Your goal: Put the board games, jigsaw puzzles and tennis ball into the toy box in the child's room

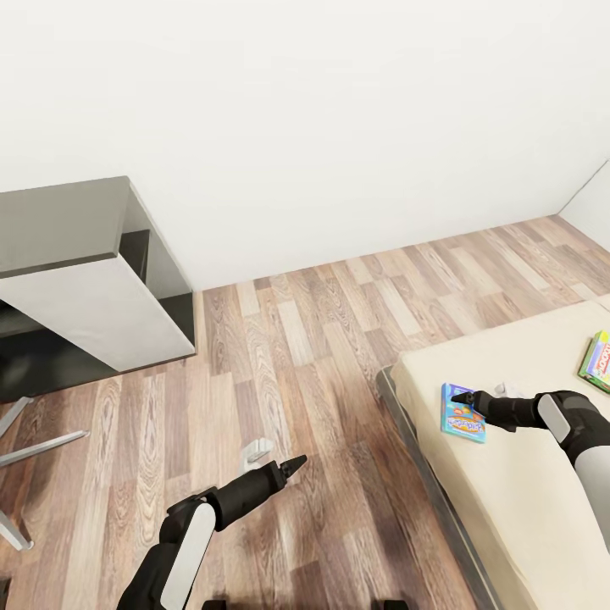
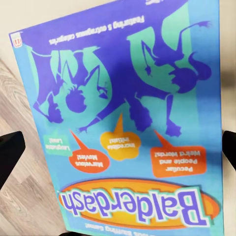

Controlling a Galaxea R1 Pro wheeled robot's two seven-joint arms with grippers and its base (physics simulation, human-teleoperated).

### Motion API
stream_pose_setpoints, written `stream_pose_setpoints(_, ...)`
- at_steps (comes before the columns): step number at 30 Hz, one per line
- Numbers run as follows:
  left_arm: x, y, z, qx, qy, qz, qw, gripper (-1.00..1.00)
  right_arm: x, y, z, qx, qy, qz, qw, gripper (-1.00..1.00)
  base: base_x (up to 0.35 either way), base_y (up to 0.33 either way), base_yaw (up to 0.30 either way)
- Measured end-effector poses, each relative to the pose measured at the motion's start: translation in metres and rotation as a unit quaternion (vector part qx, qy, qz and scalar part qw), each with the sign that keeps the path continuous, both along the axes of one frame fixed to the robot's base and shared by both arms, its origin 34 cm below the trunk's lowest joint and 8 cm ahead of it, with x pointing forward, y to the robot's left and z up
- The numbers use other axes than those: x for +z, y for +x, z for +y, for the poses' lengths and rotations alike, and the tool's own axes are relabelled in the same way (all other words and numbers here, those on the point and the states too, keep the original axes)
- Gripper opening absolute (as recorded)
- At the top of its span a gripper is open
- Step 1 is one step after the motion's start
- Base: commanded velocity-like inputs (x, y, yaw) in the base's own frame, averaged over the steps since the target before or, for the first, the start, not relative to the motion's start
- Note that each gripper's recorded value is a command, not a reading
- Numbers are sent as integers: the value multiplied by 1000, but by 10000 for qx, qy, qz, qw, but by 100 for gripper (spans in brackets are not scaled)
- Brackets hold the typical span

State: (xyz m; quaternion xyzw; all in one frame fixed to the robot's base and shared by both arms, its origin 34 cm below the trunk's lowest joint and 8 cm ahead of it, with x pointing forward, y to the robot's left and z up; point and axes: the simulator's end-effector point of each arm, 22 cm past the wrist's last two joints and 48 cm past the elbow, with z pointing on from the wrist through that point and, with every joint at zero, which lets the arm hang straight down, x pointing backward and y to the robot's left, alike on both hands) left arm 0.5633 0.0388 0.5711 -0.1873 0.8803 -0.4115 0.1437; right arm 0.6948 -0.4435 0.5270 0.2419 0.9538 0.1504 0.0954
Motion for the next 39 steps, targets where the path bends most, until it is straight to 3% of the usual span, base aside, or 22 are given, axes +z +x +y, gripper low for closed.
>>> stream_pose_setpoints(20,0,0,0,0,3,1,10000,100,0,0,0,3,1,1,10000,100,0,0,12)
stream_pose_setpoints(39,2,1,0,1,2,-18,10000,100,2,1,0,2,4,-19,10000,100,0,0,132)
